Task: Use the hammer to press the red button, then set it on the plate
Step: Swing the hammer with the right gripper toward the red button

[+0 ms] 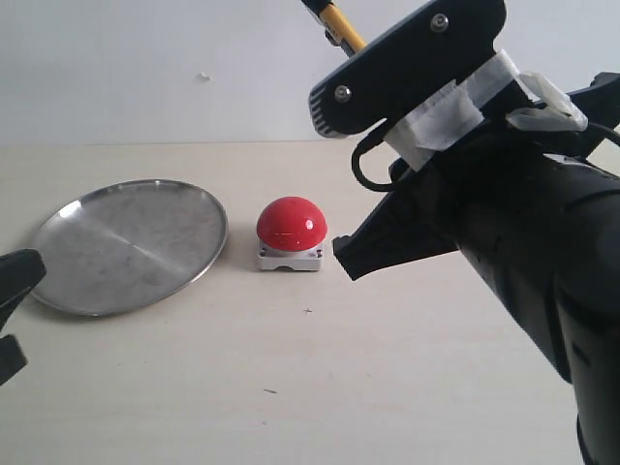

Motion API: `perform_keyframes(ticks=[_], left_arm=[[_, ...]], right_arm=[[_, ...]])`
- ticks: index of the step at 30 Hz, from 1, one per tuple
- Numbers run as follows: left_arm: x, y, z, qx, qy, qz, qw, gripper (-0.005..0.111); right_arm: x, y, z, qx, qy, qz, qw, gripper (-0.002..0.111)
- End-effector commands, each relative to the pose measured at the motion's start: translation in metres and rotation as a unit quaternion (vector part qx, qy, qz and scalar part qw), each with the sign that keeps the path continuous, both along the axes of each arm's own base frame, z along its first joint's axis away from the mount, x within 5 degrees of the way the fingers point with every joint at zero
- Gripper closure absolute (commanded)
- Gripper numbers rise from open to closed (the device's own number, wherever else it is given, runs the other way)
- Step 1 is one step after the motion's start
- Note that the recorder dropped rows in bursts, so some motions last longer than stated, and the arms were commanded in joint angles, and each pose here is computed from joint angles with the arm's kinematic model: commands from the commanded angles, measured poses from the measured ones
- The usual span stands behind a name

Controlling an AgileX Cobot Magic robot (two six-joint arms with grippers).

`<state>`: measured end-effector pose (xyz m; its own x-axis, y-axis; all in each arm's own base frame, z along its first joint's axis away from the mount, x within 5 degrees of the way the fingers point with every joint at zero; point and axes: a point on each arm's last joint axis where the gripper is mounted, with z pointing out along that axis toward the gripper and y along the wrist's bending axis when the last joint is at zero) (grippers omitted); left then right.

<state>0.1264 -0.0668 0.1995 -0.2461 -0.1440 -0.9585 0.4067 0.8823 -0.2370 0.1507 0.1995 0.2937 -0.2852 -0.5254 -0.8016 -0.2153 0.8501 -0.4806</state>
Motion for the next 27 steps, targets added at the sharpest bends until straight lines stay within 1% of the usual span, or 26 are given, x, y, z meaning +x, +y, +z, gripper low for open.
perform_keyframes(ticks=[1, 2, 6, 7, 9, 10, 11, 12, 14, 16, 18, 23, 27], left_arm=[[-0.022, 0.012, 0.008, -0.044, -0.062, -0.003, 0.997, 0.107], [-0.025, 0.013, 0.011, -0.049, -0.072, -0.003, 0.996, 0.107], [-0.038, 0.019, 0.004, -0.023, -0.029, -0.009, 0.999, 0.107], [-0.039, 0.020, 0.004, -0.019, -0.029, -0.010, 0.999, 0.107], [-0.040, 0.020, 0.002, -0.007, -0.021, -0.012, 1.000, 0.107], [-0.040, 0.020, 0.002, 0.009, -0.027, -0.014, 0.999, 0.107], [-0.040, 0.020, 0.001, 0.009, -0.025, -0.014, 1.000, 0.107], [-0.040, 0.020, 0.001, 0.006, -0.021, -0.013, 1.000, 0.107], [-0.040, 0.020, 0.001, 0.006, -0.021, -0.013, 1.000, 0.107], [-0.040, 0.020, 0.000, -0.001, -0.010, -0.012, 1.000, 0.107], [-0.040, 0.020, 0.000, -0.001, -0.010, -0.012, 1.000, 0.107], [-0.040, 0.020, 0.000, -0.001, -0.010, -0.012, 1.000, 0.107], [-0.040, 0.020, 0.000, -0.001, -0.010, -0.012, 1.000, 0.107]], right_arm=[[0.002, -0.004, 0.011, 0.012, -0.027, -0.008, 1.000, 0.108], [0.002, -0.004, 0.011, 0.012, -0.027, -0.008, 1.000, 0.108], [0.001, -0.003, 0.005, 0.014, -0.020, 0.002, 1.000, 0.108], [0.000, -0.003, 0.003, 0.015, -0.016, 0.007, 1.000, 0.108], [-0.002, 0.000, -0.008, 0.038, 0.004, 0.030, 0.999, 0.108], [-0.005, 0.006, -0.015, 0.067, 0.028, 0.062, 0.995, 0.108], [-0.007, 0.009, -0.018, 0.081, 0.040, 0.077, 0.993, 0.108], [-0.010, 0.014, -0.023, 0.112, 0.063, 0.102, 0.986, 0.108], [-0.011, 0.012, -0.027, 0.133, 0.073, 0.089, 0.984, 0.108], [-0.011, 0.007, -0.034, 0.120, 0.070, 0.074, 0.988, 0.108], [-0.012, 0.004, -0.038, 0.097, 0.070, 0.080, 0.990, 0.108], [-0.013, 0.007, -0.038, 0.104, 0.079, 0.093, 0.987, 0.108], [-0.013, 0.006, -0.038, 0.103, 0.077, 0.089, 0.988, 0.108]])
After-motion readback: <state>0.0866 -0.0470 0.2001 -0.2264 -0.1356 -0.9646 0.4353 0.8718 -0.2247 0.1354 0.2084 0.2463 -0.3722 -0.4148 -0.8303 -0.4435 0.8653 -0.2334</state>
